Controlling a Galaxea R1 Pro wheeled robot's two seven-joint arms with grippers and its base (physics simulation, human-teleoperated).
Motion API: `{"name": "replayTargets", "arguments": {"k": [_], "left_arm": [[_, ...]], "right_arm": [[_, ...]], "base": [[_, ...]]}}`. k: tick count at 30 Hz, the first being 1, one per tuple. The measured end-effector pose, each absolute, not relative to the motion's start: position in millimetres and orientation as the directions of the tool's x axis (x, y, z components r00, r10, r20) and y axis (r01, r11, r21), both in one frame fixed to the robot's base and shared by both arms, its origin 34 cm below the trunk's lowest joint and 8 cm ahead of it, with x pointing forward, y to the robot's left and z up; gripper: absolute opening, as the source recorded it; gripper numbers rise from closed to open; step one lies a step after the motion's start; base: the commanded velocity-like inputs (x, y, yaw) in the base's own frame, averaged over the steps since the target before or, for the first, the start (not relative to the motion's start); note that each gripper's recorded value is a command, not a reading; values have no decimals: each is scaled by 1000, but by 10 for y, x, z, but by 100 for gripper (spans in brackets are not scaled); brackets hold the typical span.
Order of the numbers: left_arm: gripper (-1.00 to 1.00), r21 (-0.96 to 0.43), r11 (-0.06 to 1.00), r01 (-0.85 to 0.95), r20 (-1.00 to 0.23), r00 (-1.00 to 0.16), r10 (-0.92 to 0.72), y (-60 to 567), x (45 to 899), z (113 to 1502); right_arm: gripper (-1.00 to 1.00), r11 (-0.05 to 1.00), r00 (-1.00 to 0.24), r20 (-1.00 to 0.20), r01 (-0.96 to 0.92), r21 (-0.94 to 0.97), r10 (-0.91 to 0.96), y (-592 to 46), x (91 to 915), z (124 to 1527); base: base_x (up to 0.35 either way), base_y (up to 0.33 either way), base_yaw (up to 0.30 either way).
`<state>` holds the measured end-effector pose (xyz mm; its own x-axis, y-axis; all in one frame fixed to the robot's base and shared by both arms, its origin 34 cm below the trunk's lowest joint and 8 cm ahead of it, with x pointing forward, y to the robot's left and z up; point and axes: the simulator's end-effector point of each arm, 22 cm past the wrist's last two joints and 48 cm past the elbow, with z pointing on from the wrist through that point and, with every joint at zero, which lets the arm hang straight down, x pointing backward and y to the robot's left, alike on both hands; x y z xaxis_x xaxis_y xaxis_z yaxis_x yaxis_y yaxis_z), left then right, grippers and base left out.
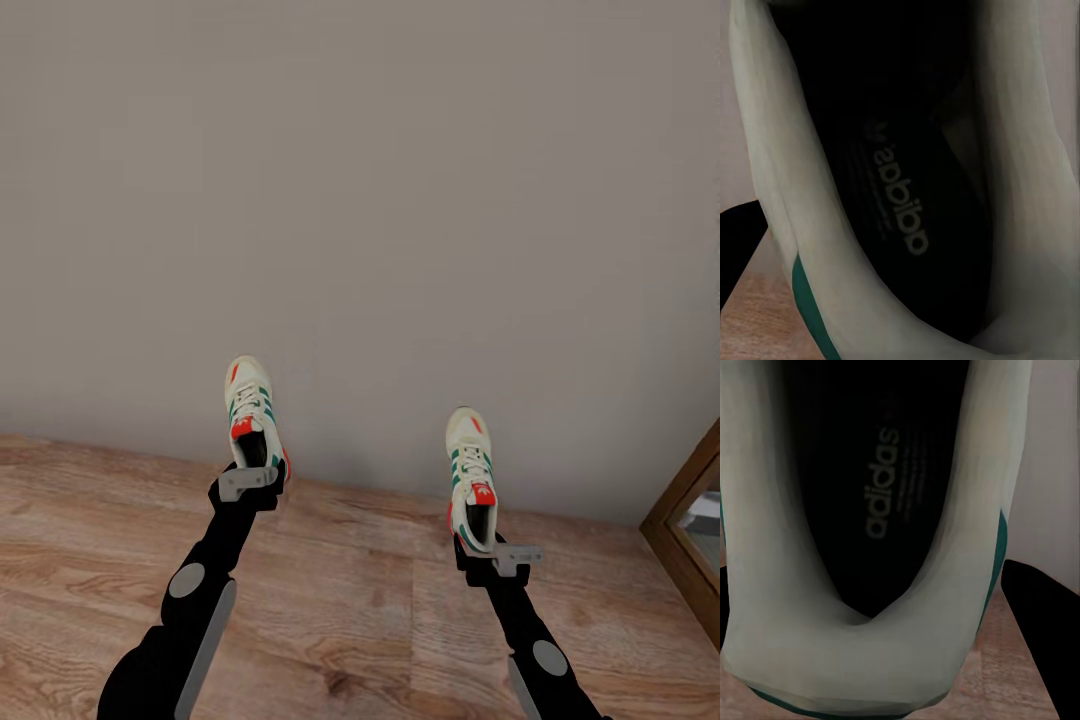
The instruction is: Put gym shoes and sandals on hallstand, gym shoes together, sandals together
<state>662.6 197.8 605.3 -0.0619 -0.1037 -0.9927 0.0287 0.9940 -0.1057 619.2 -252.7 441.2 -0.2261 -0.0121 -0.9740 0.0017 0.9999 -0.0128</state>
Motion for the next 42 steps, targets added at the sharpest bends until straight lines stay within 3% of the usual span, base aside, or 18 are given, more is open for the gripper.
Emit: {"name": "replayTargets", "arguments": {"k": [12,27,42], "left_arm": [[-100,-106,994,30,-993,-47,-104,1978,6613,6136],[-100,-106,994,30,-993,-47,-104,1980,6613,6139],[-100,-106,994,30,-994,-44,-104,1980,6611,6152]], "right_arm": [[-100,1000,-213,-977,3,-15,-14,-2531,6202,4484],[-100,1000,-213,-977,2,-14,-14,-2527,6203,4484],[-100,1000,-211,-977,2,-14,-13,-2527,6204,4495]], "base": [[0,0,28],[-2,0,277],[-132,0,291]]}}
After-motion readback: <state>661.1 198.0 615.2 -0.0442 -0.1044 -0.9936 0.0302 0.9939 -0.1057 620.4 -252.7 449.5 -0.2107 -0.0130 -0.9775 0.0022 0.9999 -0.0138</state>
